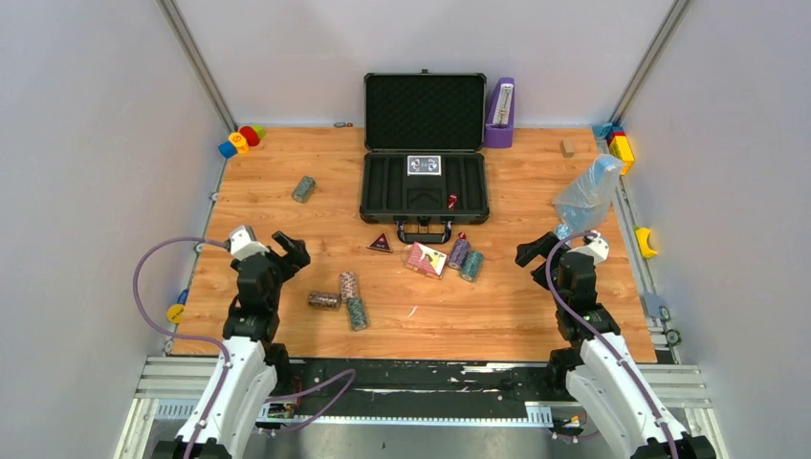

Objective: Pack up texas hold em set

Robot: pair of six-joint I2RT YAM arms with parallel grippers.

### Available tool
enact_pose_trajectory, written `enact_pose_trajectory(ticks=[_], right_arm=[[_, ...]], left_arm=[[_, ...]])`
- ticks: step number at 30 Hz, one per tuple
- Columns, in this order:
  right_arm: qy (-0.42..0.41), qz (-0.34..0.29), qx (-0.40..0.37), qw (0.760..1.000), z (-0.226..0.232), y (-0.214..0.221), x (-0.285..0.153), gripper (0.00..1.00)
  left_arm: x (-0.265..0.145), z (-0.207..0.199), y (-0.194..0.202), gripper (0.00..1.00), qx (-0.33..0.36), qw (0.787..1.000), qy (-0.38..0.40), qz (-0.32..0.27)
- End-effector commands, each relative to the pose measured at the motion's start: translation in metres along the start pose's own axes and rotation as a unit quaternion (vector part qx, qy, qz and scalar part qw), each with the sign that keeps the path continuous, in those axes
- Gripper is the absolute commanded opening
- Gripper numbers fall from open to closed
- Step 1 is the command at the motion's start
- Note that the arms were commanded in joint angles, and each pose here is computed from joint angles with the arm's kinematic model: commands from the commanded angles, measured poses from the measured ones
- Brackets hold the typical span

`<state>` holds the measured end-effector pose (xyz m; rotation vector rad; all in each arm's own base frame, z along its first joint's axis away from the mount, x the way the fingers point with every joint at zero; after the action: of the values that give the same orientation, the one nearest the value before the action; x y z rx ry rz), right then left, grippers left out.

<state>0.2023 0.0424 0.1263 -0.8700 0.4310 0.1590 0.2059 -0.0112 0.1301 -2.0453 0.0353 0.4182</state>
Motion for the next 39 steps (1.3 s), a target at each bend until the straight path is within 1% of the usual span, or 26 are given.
enact_pose_trajectory(ticks=[1,5,8,10,14,15,16,17,19,22,23,24,26,27,29,32,34,36,39], right_arm=[[-0.012,-0.024,0.015,1.000,0.010,-0.013,-0.001,1.00],[-0.006,-0.025,0.012,1.000,0.009,-0.014,-0.002,1.00],[0.038,-0.027,0.035,0.998,0.002,-0.015,-0.004,1.00],[0.035,-0.026,0.039,0.998,0.002,-0.014,-0.004,1.00],[0.021,-0.017,0.034,0.999,0.005,-0.012,-0.005,1.00],[0.015,-0.014,0.032,0.999,0.006,-0.012,-0.005,1.00],[0.007,-0.011,0.032,0.999,0.009,-0.012,-0.006,1.00],[-0.006,-0.008,0.032,0.999,0.012,-0.012,-0.006,1.00],[-0.040,0.005,0.032,0.999,0.019,-0.009,-0.005,1.00],[-0.065,0.038,0.033,0.997,0.025,-0.002,-0.005,0.99],[-0.067,0.053,0.045,0.995,0.027,0.001,-0.006,0.98],[-0.081,0.083,0.055,0.992,0.031,0.006,-0.009,0.97],[-0.092,0.123,0.077,0.985,0.035,0.016,-0.013,0.92],[-0.097,0.138,0.089,0.982,0.036,0.020,-0.014,0.92],[-0.115,0.155,0.099,0.976,0.042,0.024,-0.015,0.86],[-0.119,0.171,0.100,0.973,0.049,0.024,-0.013,0.81],[-0.120,0.185,0.097,0.971,0.055,0.026,-0.012,0.80],[-0.116,0.200,0.089,0.969,0.060,0.028,-0.008,0.80],[-0.101,0.223,0.072,0.967,0.066,0.036,-0.003,0.81]], left_arm=[[-0.001,-0.011,-0.021,1.00,-0.010,0.999,0.012,-0.030],[-0.007,-0.020,-0.019,1.00,0.016,0.996,0.081,-0.040],[-0.016,-0.035,-0.012,1.00,0.065,0.981,0.182,-0.029],[-0.021,-0.041,-0.011,1.00,0.080,0.972,0.220,-0.034],[-0.021,-0.039,-0.010,1.00,0.082,0.972,0.217,-0.038],[-0.021,-0.041,-0.015,1.00,0.093,0.970,0.220,-0.046],[-0.021,-0.038,-0.015,1.00,0.097,0.974,0.200,-0.029],[-0.022,-0.040,-0.024,0.99,0.100,0.977,0.188,-0.028],[-0.020,-0.038,-0.027,0.97,0.105,0.981,0.165,-0.012],[-0.013,-0.037,-0.023,0.99,0.095,0.984,0.151,0.006],[-0.012,-0.038,-0.024,1.00,0.089,0.984,0.153,0.005],[-0.011,-0.039,-0.022,1.00,0.089,0.983,0.157,0.011],[-0.009,-0.041,-0.020,1.00,0.092,0.981,0.169,0.012],[-0.008,-0.041,-0.019,1.00,0.093,0.980,0.175,0.008],[-0.008,-0.042,-0.018,1.00,0.097,0.978,0.182,0.005],[-0.011,-0.039,-0.015,1.00,0.100,0.977,0.188,-0.003],[-0.014,-0.043,-0.014,1.00,0.094,0.971,0.217,-0.023],[-0.018,-0.048,-0.013,1.00,0.097,0.964,0.247,-0.030],[-0.019,-0.048,-0.011,1.00,0.096,0.962,0.255,-0.031]])
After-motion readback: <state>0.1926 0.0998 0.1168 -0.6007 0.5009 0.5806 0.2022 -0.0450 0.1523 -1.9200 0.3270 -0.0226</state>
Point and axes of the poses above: each gripper's point midway between its finger pads, its own x axis out along the fingers, its own z axis along the line the jaws close on, y = z × x, the point moved 7 cm from there along -x, back along the fingers, and after that the axes turned 2 degrees about x, right-handed, at the moved point
